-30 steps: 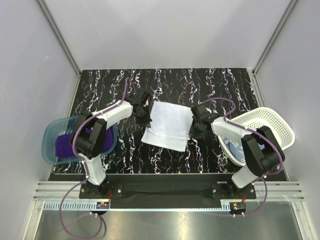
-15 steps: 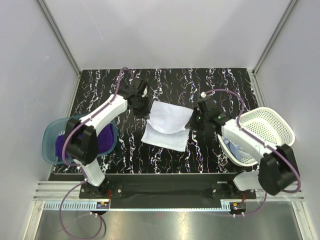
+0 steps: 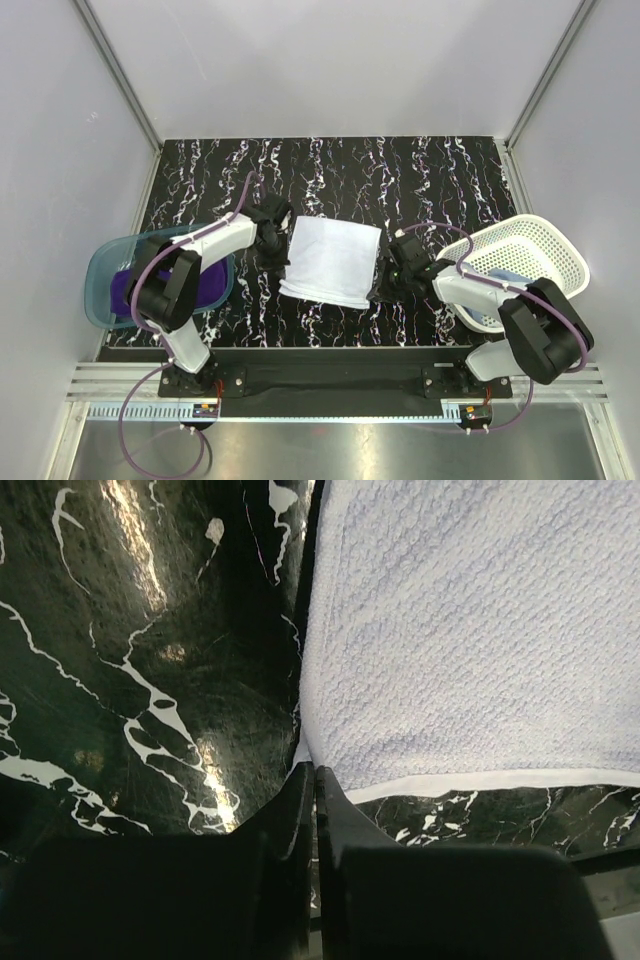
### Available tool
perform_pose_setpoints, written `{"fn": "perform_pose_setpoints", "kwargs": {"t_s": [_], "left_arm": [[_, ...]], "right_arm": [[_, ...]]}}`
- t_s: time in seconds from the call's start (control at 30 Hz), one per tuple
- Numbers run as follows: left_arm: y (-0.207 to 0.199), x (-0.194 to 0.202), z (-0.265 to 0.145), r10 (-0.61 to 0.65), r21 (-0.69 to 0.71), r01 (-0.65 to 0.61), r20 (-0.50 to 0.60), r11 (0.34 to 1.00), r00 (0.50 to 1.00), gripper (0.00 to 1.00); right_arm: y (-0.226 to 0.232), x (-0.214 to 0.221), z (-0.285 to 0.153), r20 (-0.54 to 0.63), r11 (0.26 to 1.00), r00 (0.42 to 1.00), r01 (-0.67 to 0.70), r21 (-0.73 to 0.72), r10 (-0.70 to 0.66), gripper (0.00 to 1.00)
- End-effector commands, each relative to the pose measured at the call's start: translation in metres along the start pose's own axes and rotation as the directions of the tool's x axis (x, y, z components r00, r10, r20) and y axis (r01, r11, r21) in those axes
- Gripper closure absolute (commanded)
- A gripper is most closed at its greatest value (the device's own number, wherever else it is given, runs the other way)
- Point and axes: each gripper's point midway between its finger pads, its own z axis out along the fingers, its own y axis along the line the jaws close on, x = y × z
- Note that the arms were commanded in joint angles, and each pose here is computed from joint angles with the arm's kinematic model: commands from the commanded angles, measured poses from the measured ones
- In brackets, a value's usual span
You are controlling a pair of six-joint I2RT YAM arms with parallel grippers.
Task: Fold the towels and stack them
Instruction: Fold the towel
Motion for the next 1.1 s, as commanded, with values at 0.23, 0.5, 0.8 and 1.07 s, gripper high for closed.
{"fn": "perform_pose_setpoints", "kwargs": {"t_s": [0.23, 0.5, 0.8, 1.07], "left_arm": [[0.002, 0.004, 0.005, 0.022, 0.025, -0.023, 0.025, 0.999, 0.999, 1.00], [-0.020, -0.019, -0.043, 0.022, 0.084, -0.030, 0.098, 0.996, 0.995, 1.00], [-0.004, 0.012, -0.031, -0.002, 0.078, -0.003, 0.061, 0.997, 0.998, 1.00], [0.014, 0.028, 0.000, -0.001, 0.016, 0.000, 0.014, 1.000, 1.000, 1.00]], "right_arm": [[0.016, -0.002, -0.003, 0.045, 0.998, 0.999, 0.022, -0.062, -0.020, 1.00], [0.042, -0.029, -0.045, 0.116, 0.991, 0.986, 0.126, -0.050, -0.119, 1.00], [0.019, 0.005, -0.048, 0.079, 0.992, 0.994, 0.083, -0.091, -0.076, 1.00], [-0.001, 0.028, -0.025, 0.035, 0.993, 0.998, 0.052, -0.107, -0.049, 1.00]]}}
